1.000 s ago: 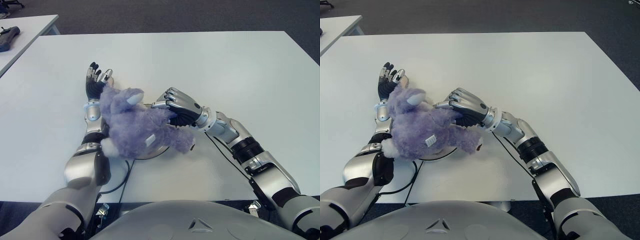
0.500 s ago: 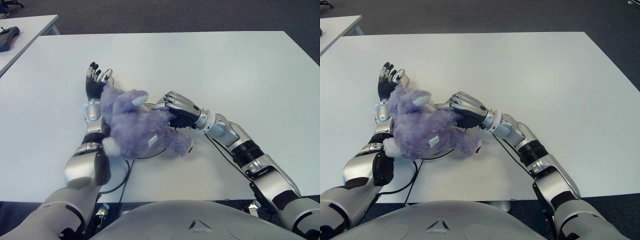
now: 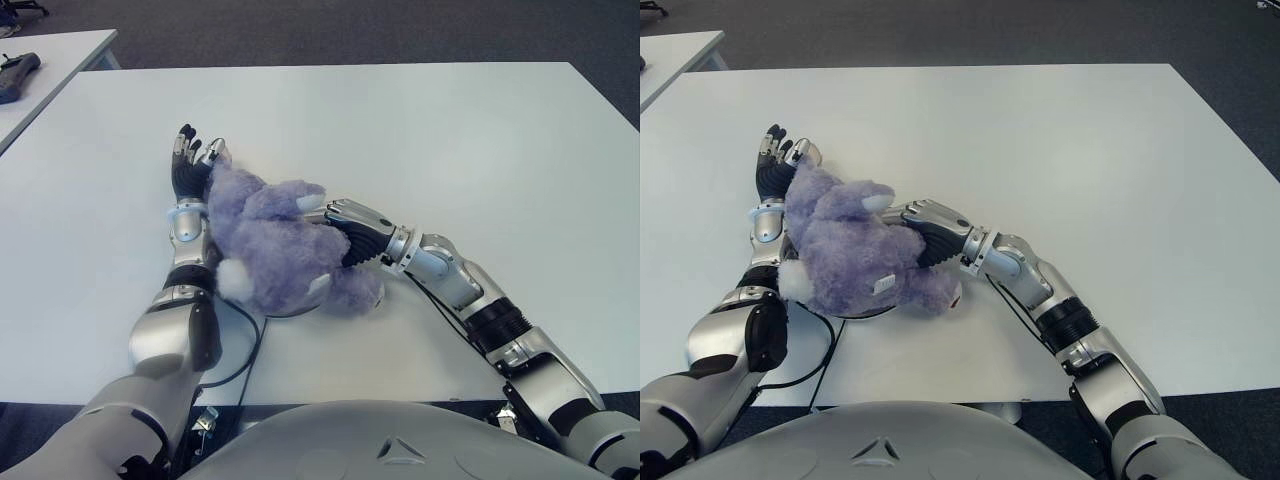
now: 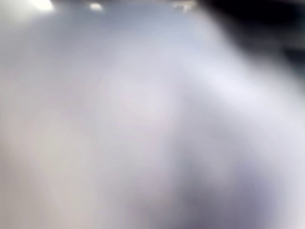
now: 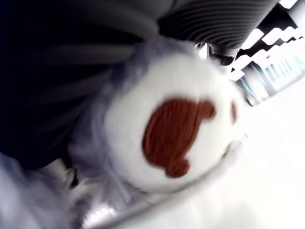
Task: Put the doll into the plate.
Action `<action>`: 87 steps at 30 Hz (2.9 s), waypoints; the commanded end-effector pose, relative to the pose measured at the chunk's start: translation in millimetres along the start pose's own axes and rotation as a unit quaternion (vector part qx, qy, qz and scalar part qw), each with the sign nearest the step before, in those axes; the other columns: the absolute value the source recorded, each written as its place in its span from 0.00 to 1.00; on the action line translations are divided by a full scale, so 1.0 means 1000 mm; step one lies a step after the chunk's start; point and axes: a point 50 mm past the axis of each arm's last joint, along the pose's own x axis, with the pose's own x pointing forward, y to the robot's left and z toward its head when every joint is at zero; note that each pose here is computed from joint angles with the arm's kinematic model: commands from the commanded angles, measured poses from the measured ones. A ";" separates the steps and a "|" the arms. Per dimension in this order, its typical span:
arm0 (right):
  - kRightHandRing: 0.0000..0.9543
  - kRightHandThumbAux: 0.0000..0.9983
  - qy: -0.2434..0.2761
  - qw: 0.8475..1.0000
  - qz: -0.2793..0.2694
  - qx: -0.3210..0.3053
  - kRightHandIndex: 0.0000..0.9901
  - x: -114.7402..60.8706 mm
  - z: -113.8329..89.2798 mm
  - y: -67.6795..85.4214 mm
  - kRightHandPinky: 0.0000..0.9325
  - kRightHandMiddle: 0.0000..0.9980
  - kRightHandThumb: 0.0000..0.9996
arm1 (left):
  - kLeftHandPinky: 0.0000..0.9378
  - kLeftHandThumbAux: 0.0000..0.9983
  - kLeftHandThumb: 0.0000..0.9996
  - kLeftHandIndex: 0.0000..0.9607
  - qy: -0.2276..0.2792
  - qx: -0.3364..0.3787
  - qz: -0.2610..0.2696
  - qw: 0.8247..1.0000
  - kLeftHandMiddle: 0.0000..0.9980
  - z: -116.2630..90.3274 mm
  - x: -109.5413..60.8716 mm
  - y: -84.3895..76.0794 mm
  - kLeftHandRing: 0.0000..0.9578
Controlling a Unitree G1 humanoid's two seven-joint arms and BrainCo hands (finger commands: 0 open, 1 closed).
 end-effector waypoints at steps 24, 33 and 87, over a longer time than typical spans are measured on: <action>0.00 0.55 0.033 0.993 0.074 0.085 0.00 -0.008 -0.003 0.032 0.00 0.00 0.13 | 0.07 0.59 0.00 0.03 0.261 -0.014 0.029 0.965 0.07 -0.122 -0.123 0.003 0.07; 0.00 0.47 0.035 0.993 0.076 0.078 0.00 -0.007 -0.003 0.030 0.00 0.00 0.12 | 0.08 0.61 0.00 0.03 0.264 -0.012 0.029 0.964 0.06 -0.123 -0.124 0.004 0.06; 0.00 0.28 0.029 0.997 0.038 0.064 0.00 -0.004 0.004 0.017 0.00 0.00 0.30 | 0.08 0.56 0.00 0.03 0.252 -0.020 0.024 0.967 0.06 -0.121 -0.123 0.002 0.06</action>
